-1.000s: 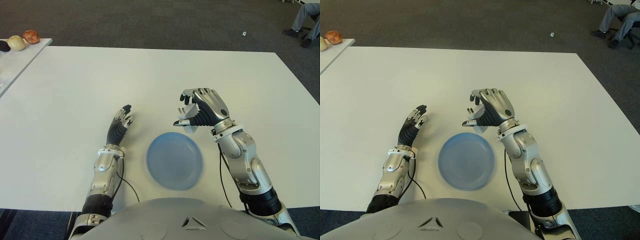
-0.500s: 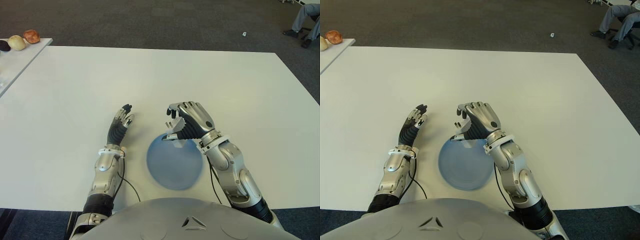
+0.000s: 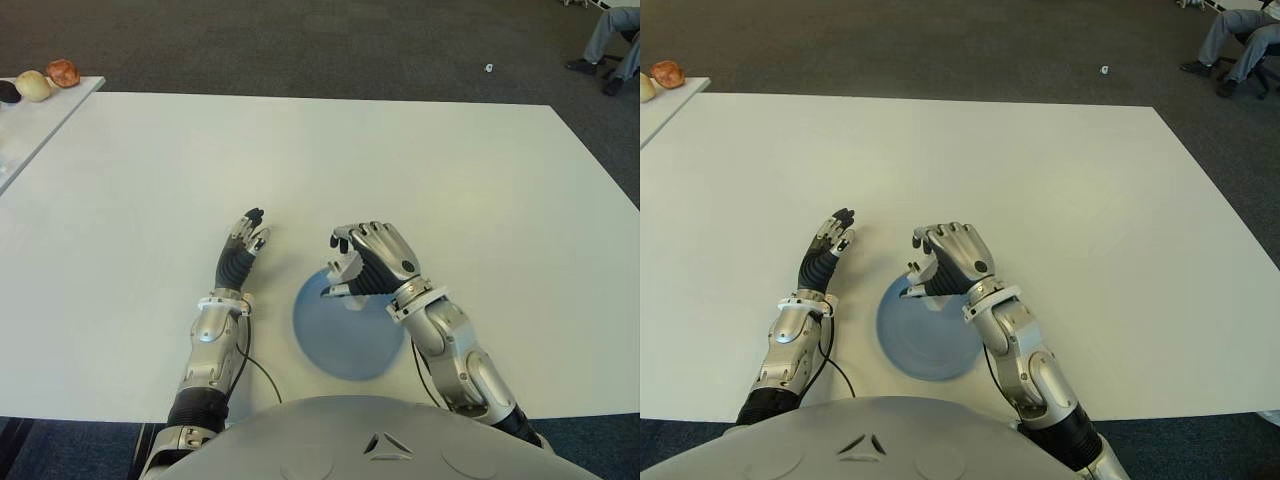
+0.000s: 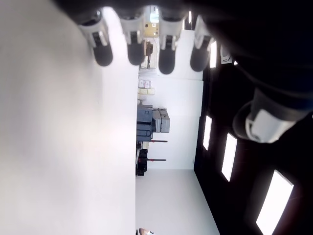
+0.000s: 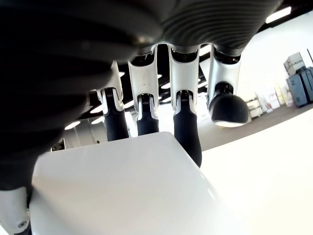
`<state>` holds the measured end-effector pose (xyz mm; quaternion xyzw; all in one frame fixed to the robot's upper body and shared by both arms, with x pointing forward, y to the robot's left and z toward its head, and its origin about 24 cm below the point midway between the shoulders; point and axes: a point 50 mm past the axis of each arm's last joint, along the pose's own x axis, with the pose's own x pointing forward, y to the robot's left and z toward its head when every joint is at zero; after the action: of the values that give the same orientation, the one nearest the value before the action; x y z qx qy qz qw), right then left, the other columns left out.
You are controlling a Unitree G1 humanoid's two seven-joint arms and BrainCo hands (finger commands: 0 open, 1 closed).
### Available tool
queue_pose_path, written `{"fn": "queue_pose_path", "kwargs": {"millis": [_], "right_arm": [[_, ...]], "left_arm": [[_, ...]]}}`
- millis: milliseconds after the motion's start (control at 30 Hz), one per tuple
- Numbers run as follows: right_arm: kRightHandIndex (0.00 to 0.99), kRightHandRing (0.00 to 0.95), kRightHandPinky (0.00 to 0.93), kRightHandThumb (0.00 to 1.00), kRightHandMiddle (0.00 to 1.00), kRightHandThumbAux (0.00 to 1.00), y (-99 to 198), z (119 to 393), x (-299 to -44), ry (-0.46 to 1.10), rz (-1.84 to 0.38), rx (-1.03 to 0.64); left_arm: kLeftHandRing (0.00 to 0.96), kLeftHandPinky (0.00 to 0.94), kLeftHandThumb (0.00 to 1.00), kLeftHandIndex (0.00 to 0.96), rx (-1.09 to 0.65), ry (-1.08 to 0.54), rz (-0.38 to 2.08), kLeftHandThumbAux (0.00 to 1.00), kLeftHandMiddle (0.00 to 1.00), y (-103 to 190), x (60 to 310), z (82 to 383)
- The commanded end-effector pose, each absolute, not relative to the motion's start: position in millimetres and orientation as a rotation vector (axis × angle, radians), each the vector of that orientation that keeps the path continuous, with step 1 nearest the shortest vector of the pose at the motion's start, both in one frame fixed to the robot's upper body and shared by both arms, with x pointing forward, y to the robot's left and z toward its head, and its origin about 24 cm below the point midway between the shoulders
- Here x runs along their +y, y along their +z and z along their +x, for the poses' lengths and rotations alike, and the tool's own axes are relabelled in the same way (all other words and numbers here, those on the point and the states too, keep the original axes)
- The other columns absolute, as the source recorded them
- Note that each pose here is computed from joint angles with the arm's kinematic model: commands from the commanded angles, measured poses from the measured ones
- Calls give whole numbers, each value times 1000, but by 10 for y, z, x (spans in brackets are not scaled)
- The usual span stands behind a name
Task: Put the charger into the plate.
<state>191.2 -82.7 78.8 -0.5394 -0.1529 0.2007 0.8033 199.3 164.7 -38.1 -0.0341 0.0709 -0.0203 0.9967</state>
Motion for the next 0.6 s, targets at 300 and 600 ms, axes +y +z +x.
{"fn": "queue_pose_path", "kwargs": {"millis": [300, 600], "right_arm": [[404, 834, 832, 857, 549, 674, 655, 1869, -788, 433, -1080, -330], [340, 504, 497, 670, 438, 534, 592, 1886, -832, 444, -1106, -391]], "left_arm": [[43, 0, 0, 120, 258, -43, -81, 547, 108, -570, 1637, 1854], [39, 0, 0, 118, 257, -50, -80, 539, 111, -564, 1647, 1865]]}}
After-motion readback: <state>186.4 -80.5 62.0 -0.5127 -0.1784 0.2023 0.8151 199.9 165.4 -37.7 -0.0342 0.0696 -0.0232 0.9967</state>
